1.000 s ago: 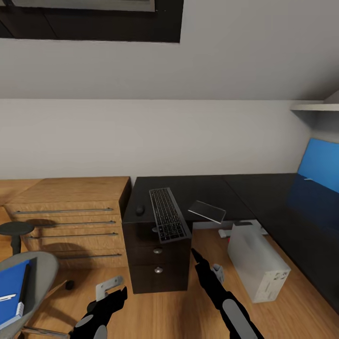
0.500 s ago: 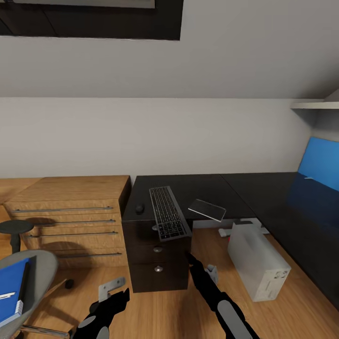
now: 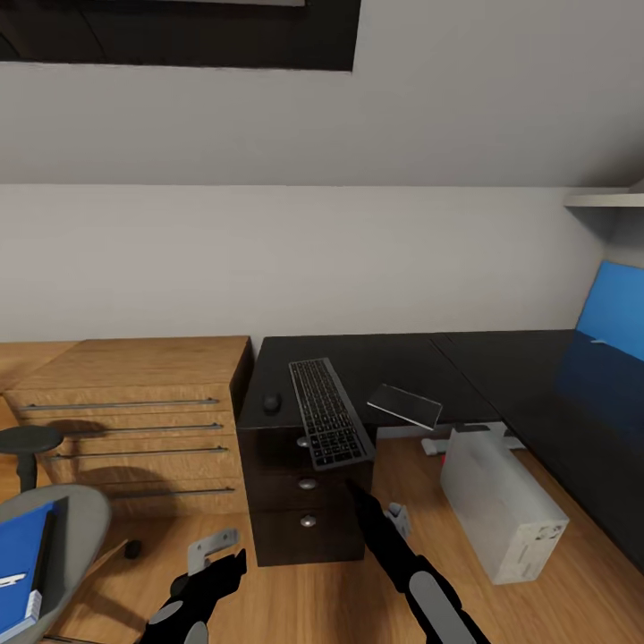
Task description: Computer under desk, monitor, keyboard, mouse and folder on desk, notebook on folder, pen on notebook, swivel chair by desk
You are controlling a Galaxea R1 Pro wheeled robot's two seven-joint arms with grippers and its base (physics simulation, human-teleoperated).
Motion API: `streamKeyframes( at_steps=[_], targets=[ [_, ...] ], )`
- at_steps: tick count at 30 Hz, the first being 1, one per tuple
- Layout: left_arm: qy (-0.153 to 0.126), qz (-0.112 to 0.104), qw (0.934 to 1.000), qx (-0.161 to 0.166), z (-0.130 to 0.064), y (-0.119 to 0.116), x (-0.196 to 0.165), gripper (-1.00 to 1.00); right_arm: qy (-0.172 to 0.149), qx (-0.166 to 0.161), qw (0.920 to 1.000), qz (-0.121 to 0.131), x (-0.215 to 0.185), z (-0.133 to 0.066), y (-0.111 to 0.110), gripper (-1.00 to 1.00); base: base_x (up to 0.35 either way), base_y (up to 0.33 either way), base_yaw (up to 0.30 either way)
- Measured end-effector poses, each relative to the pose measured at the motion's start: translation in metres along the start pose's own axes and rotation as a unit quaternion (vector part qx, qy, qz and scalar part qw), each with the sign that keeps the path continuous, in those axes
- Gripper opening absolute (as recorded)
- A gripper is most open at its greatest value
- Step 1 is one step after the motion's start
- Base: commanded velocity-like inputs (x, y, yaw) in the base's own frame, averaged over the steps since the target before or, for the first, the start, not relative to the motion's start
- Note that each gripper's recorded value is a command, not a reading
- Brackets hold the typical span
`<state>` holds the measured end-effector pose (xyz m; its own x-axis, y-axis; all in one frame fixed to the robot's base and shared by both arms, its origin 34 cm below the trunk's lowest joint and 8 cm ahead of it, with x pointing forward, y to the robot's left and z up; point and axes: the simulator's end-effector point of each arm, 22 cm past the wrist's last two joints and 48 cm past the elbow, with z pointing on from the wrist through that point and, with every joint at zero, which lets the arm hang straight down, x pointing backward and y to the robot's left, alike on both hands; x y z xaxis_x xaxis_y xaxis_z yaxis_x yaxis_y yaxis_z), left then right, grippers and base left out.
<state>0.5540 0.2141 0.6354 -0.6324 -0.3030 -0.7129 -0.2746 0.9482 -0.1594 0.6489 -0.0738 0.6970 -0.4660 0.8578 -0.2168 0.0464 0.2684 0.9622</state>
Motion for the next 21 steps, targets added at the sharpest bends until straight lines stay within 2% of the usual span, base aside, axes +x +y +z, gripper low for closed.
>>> streamKeyframes(
  at_steps=[5, 13, 21],
  targets=[
    [-0.001, 0.000, 1.0000, 0.000, -0.0002, 0.0000, -0.0003, 1.00, -0.001, -0.001, 1.0000, -0.001, -0.0008, -0.0001, 0.0007, 1.00, 0.192, 0.002, 0.000],
    [0.001, 0.000, 1.0000, 0.000, 0.0001, -0.0001, 0.0003, 1.00, -0.002, -0.008, 1.0000, -0.001, -0.0014, -0.0001, 0.0039, 1.00, 0.062, 0.000, 0.000],
    [0.000, 0.000, 1.0000, 0.000, -0.0002, -0.0001, 0.0000, 1.00, -0.003, -0.009, 1.0000, -0.002, -0.0025, -0.0006, 0.0039, 1.00, 0.248, 0.000, 0.000]
  ],
)
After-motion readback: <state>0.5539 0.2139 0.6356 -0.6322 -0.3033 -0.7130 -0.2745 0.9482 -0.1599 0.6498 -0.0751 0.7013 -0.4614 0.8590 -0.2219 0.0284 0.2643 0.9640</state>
